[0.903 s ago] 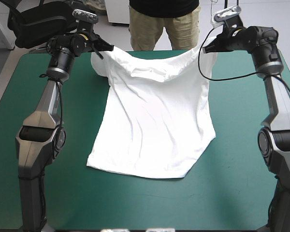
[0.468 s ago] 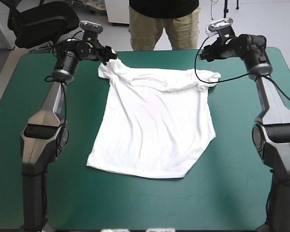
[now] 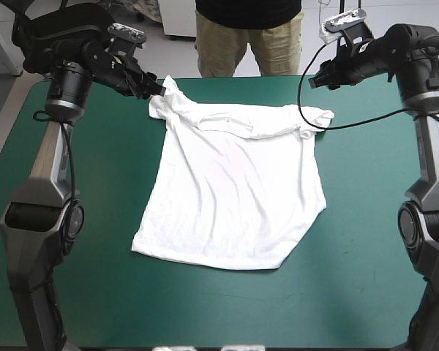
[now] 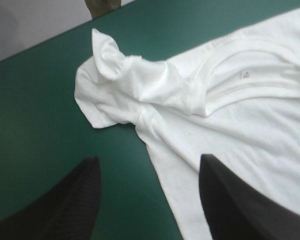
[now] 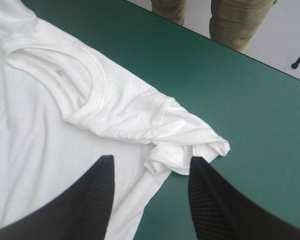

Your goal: Fold the cloth

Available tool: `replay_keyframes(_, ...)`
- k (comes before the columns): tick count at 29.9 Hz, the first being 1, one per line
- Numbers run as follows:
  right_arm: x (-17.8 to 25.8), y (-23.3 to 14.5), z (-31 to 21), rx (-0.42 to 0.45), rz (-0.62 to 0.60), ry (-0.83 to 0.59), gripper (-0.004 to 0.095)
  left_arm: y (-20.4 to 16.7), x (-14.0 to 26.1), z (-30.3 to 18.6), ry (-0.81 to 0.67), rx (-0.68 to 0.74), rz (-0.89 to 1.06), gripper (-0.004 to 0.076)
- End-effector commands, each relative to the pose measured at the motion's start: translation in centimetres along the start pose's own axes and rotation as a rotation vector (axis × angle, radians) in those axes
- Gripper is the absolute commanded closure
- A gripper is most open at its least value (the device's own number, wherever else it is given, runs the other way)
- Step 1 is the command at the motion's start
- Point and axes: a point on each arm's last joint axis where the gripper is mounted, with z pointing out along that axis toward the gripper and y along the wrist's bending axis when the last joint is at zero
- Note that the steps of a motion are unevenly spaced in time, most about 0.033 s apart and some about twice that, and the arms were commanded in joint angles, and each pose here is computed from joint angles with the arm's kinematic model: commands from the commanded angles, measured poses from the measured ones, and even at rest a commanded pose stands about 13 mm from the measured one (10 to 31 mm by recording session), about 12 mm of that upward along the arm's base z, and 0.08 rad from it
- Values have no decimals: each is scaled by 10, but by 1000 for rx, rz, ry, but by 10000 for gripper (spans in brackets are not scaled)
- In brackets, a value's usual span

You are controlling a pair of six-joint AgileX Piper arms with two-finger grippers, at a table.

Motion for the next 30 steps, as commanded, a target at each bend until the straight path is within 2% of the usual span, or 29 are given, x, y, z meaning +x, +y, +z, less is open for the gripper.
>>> replay_keyframes(1,-7,17,-68,-14,-10,-107,527,-23,-8,-82,-112,79,-3,344)
replay_keyframes(3,-2,27,-87,-37,9,-125,553,-34,-5,-109,-152,121,3,345)
replay_keyframes(6,14,40,-112,-48,32,-114,557,-40,9,-140,-151,77,16,345)
replay_keyframes(10,48,59,-140,-46,32,-73,557,-41,41,-157,-55,-26,-26,345)
replay_keyframes(12,68,68,-145,-68,46,-43,557,-46,58,-160,-17,-10,-60,345)
replay_keyframes(18,115,90,-165,-72,39,-19,556,-65,124,-129,198,105,-132,345)
replay_keyframes(22,126,95,-172,-53,43,-64,557,-70,165,-91,329,137,-172,345)
replay_keyframes(30,128,99,-168,-101,65,-63,557,-75,222,-38,387,117,-237,345)
